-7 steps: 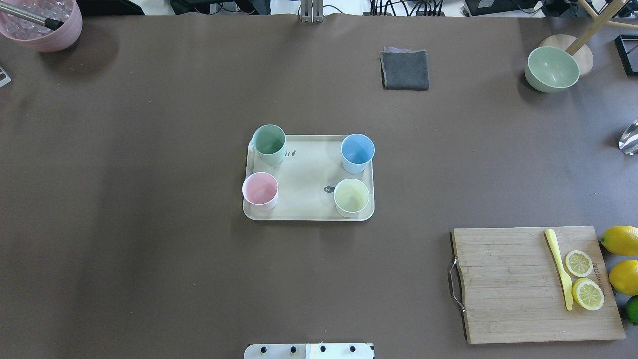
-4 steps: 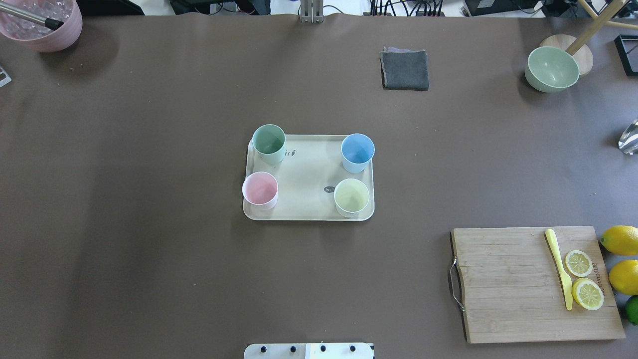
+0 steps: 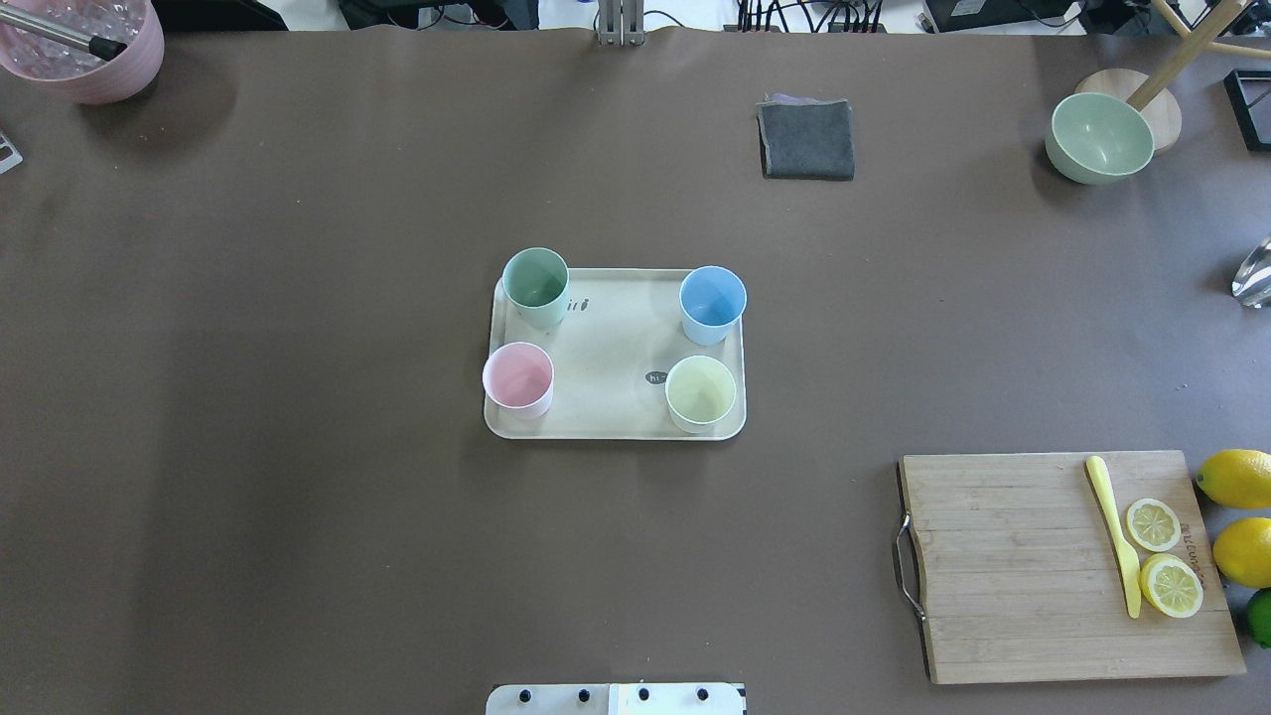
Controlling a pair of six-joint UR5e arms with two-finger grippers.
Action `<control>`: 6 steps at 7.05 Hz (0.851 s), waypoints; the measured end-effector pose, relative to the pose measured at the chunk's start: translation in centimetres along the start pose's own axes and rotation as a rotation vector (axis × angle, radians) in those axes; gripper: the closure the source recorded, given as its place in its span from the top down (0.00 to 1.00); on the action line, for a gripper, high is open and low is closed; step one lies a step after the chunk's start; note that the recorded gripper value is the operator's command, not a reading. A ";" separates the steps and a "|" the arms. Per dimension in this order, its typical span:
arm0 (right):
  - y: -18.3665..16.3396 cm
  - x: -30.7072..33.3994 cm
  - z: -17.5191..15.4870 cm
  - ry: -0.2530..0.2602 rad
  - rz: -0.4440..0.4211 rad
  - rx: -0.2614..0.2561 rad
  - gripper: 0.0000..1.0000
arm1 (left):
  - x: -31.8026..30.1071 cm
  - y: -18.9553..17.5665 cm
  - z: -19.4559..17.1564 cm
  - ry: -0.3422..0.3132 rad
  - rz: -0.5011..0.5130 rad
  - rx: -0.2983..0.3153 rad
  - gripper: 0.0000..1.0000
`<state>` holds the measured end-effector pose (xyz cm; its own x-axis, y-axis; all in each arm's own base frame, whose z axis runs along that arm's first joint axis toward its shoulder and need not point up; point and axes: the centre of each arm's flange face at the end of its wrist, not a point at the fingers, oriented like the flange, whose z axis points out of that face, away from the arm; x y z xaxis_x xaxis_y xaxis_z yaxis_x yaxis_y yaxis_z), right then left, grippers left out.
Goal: Place all cups on tray
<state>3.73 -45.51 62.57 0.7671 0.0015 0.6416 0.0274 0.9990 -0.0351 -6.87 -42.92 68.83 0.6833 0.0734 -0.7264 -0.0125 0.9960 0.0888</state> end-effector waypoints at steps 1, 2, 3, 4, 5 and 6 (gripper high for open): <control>0.0 0.0 0.0 0.000 0.000 0.000 1.00 | 0.0 0.0 -0.3 -0.025 0.005 0.005 0.98; 0.0 0.0 0.0 0.000 0.000 0.000 1.00 | 0.1 0.0 -0.6 -0.039 0.009 0.012 0.98; 0.0 0.0 0.0 0.000 0.000 0.000 1.00 | 0.1 -0.1 -0.9 -0.048 0.009 0.016 0.98; 0.0 0.0 0.0 0.000 0.000 0.000 1.00 | 0.1 -0.1 -1.0 -0.054 0.008 0.018 0.98; 0.0 0.0 0.0 -0.001 0.000 -0.001 1.00 | 0.2 -0.1 -1.0 -0.056 0.008 0.019 0.98; 0.0 0.0 0.0 -0.001 0.000 -0.001 1.00 | 0.2 -0.2 -1.1 -0.057 0.008 0.021 0.98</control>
<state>3.71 -45.46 62.61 0.7663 0.0019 0.6425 0.0279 0.9990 -0.0362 -7.54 -43.00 67.87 0.7236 0.0779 -0.6858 -0.0031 0.9940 0.1097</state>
